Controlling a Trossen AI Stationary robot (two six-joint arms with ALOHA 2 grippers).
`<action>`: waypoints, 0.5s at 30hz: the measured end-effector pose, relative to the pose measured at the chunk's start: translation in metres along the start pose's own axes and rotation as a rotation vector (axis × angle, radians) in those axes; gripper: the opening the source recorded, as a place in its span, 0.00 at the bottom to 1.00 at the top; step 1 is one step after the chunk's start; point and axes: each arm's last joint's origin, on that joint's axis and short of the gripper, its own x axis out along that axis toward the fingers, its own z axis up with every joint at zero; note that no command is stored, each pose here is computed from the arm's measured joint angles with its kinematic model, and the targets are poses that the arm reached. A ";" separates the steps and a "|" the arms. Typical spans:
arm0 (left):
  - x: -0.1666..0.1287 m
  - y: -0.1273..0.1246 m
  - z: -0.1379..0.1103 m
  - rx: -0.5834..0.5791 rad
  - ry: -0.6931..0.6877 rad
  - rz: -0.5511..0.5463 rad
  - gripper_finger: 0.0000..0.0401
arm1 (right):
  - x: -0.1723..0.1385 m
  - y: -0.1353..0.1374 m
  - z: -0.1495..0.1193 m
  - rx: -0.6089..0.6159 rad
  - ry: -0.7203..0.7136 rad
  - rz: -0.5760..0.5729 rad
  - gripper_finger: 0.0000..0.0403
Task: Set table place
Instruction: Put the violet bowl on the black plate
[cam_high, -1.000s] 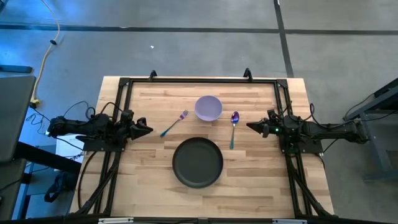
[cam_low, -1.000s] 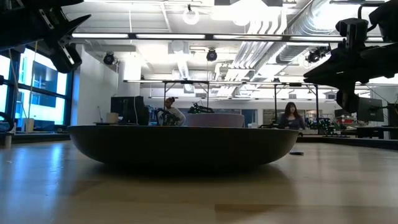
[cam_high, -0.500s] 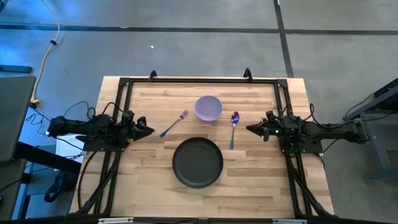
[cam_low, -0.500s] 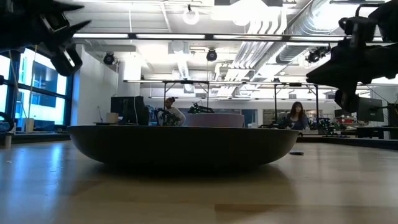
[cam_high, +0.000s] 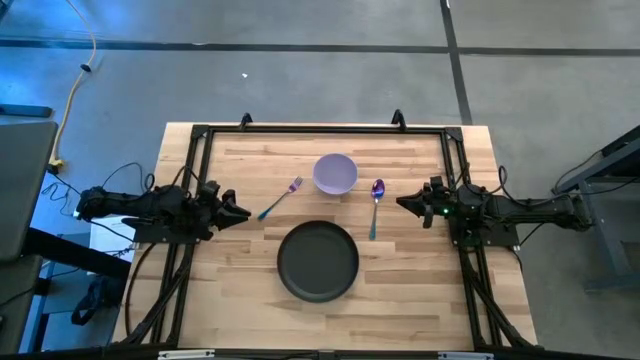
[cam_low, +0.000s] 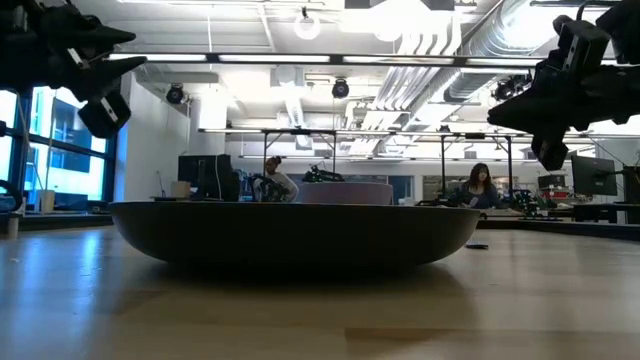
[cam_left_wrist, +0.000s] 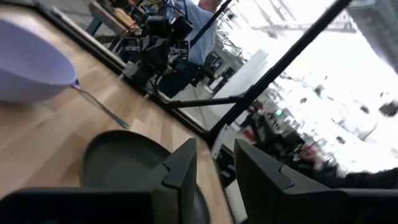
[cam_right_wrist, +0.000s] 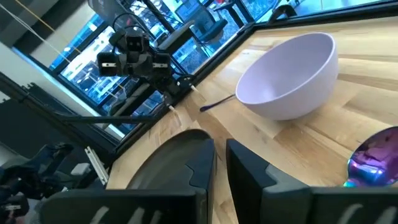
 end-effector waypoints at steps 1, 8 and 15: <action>0.000 0.000 0.000 -0.021 -0.003 0.003 0.24 | 0.000 0.000 0.000 0.000 -0.002 0.002 0.08; 0.000 0.005 0.000 -0.084 -0.063 0.118 0.24 | 0.000 -0.002 -0.003 -0.004 0.040 -0.009 0.08; 0.000 0.006 0.000 -0.054 -0.061 0.125 0.24 | 0.000 -0.003 -0.006 -0.004 0.081 -0.001 0.08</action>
